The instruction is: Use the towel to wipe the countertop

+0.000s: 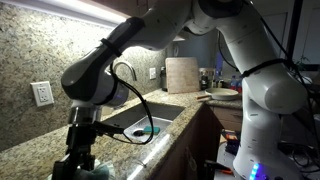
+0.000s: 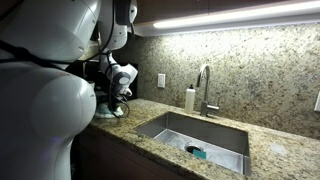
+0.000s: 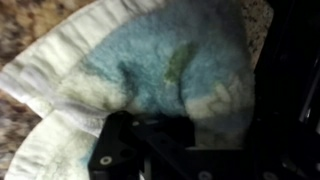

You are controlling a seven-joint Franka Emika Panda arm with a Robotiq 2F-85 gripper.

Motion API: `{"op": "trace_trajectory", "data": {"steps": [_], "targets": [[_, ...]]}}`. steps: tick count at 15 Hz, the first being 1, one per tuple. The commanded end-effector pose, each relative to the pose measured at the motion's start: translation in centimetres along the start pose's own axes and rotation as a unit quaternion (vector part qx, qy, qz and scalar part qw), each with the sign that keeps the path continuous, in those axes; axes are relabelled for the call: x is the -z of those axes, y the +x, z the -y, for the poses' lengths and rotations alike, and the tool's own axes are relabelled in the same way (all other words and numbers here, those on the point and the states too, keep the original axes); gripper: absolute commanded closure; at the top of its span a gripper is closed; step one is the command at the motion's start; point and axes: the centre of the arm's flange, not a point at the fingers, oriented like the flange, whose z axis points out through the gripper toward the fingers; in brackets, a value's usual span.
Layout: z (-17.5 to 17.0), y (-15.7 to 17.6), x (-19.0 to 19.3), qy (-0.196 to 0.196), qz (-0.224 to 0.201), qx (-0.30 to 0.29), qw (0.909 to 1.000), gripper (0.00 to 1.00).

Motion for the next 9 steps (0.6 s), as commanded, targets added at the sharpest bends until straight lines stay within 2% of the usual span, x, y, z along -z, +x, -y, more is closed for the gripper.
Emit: {"op": "trace_trajectory", "data": {"steps": [1,9], "targets": [[-7.1,-4.6,1.0,-0.025,0.003,-0.045,0.9987,1.00],[-14.1,-9.7,6.0,-0.052,-0.021,-0.119,0.9913,1.00]]}}
